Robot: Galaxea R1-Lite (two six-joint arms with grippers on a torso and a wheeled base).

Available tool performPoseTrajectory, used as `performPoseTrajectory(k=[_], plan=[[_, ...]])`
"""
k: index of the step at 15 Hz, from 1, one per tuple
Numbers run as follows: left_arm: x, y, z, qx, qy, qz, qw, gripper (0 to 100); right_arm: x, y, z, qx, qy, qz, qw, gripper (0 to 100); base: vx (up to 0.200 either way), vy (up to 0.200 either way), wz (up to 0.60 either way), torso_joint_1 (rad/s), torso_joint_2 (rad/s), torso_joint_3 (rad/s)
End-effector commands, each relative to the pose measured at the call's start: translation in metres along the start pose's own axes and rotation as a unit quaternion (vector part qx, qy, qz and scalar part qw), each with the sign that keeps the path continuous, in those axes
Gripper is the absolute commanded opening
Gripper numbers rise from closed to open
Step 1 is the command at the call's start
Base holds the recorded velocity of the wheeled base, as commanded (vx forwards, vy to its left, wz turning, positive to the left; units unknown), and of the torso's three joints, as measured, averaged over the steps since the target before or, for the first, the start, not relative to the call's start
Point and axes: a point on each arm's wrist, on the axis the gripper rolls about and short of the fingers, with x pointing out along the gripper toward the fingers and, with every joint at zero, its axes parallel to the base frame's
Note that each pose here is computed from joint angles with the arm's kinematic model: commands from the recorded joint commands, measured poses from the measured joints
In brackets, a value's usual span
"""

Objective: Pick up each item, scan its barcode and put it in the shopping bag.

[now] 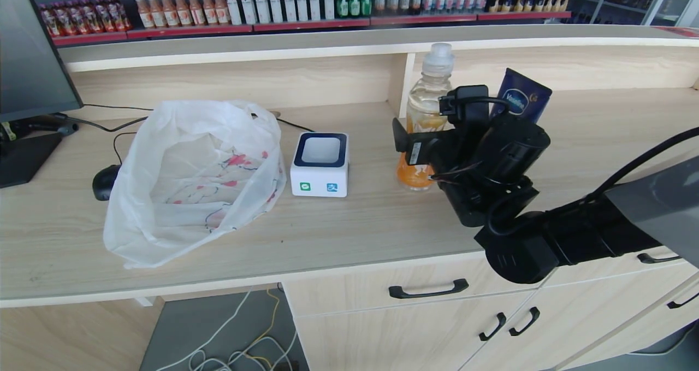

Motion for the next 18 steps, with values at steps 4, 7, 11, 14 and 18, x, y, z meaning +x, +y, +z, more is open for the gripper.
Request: performPoseTrajectory(k=[4,7,11,14,18], plan=[[0.000,0.000,0.000,0.000,-0.001,0.000,1.0000,100,0.000,0.000,0.000,0.003,-0.001,-0.001,1.000,0,0.000,0.000,0.00,0.000,0.00,0.000],[0.000,0.000,0.000,-0.001,0.000,0.000,1.0000,100,0.002,-0.002,0.001,0.003,-0.002,-0.004,1.000,0,0.000,0.000,0.00,0.000,0.00,0.000],[0.000,0.000,0.000,0.000,0.000,0.000,1.0000,100,0.001,-0.005,0.006,0.005,-0.009,-0.006,1.000,0,0.000,0.000,0.00,0.000,0.00,0.000],[0.000,0.000,0.000,0.000,0.000,0.000,1.0000,100,0.000,-0.007,0.016,0.009,-0.021,-0.009,1.000,0,0.000,0.000,0.00,0.000,0.00,0.000],[0.000,0.000,0.000,0.000,0.000,0.000,1.0000,100,-0.003,-0.011,0.030,0.016,-0.036,-0.011,0.999,0,0.000,0.000,0.00,0.000,0.00,0.000]])
